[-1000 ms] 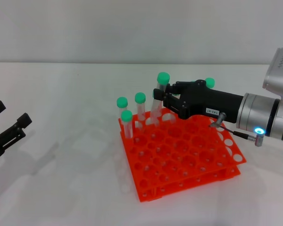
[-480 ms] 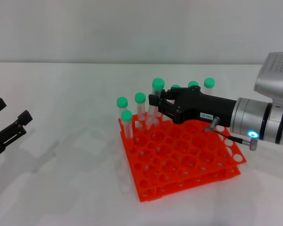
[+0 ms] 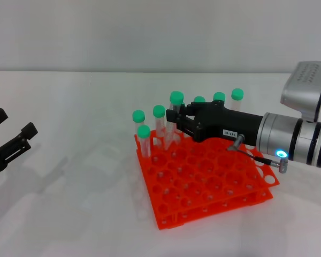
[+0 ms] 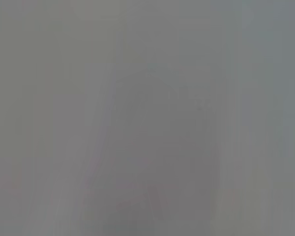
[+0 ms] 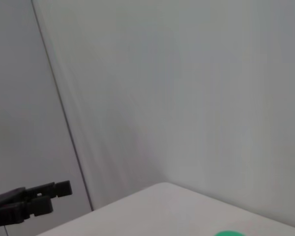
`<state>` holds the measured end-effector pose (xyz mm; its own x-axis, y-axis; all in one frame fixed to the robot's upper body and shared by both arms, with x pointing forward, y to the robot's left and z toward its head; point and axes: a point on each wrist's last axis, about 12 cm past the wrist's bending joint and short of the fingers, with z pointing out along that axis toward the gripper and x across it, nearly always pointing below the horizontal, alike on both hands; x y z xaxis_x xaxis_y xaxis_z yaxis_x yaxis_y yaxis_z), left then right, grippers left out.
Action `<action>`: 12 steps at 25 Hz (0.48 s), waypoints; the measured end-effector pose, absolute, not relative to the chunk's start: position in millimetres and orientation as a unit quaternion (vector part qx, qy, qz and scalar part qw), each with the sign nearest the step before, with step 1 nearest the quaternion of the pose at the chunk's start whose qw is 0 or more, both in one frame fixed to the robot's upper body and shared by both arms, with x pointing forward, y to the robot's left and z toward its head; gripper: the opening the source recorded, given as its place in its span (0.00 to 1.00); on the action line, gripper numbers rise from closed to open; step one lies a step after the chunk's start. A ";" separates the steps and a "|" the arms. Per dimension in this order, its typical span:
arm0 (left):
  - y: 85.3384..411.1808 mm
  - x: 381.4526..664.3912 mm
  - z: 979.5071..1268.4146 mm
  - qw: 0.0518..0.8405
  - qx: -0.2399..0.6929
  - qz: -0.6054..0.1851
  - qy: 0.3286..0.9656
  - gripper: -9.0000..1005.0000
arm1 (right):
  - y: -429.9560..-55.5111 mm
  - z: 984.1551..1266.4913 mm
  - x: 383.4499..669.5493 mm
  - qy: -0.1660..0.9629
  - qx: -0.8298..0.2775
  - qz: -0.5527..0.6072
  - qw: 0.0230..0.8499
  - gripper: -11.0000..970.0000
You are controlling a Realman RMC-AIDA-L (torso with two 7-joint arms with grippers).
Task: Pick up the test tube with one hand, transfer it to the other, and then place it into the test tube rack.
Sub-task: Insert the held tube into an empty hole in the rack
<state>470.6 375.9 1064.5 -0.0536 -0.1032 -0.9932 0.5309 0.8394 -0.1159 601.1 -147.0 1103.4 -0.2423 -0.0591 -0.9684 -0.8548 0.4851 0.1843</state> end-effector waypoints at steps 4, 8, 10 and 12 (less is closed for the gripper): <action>376.5 471.3 1064.8 0.670 0.156 -0.234 0.687 0.88 | -145.1 1100.4 601.5 0.695 -0.334 0.376 0.514 0.23; 375.7 474.3 1065.5 0.671 0.157 -0.233 0.686 0.88 | -145.6 1099.3 601.7 0.696 -0.335 0.373 0.513 0.23; 375.7 474.8 1065.9 0.671 0.157 -0.233 0.686 0.88 | -145.5 1099.3 602.1 0.697 -0.335 0.372 0.514 0.23; 375.9 474.9 1066.0 0.671 0.158 -0.232 0.687 0.88 | -144.2 1099.7 602.2 0.696 -0.339 0.372 0.513 0.23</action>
